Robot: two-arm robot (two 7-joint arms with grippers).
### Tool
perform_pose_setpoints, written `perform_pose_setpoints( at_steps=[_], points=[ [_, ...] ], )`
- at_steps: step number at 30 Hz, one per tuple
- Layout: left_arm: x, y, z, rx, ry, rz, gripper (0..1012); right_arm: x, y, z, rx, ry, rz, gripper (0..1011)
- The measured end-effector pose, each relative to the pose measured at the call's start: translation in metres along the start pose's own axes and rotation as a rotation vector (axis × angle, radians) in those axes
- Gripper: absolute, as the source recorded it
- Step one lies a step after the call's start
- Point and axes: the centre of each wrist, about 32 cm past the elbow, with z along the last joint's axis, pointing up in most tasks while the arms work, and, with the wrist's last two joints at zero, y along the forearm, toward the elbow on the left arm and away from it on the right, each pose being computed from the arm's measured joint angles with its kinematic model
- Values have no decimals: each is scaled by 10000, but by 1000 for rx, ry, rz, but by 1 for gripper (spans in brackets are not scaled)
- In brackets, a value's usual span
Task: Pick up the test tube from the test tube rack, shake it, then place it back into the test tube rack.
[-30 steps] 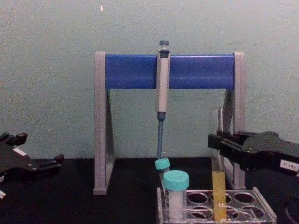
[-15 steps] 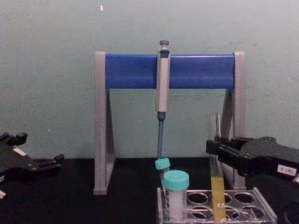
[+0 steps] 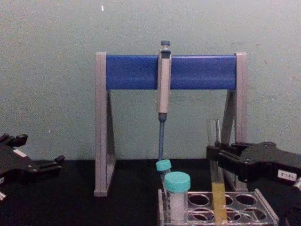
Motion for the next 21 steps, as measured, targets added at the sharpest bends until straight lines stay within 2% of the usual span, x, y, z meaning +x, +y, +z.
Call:
perform_pose_setpoints(
  at_steps=[21],
  points=[
    [0, 0, 0, 0, 0, 0, 1001, 3, 5, 1, -6, -7, -2, 227]
  ],
)
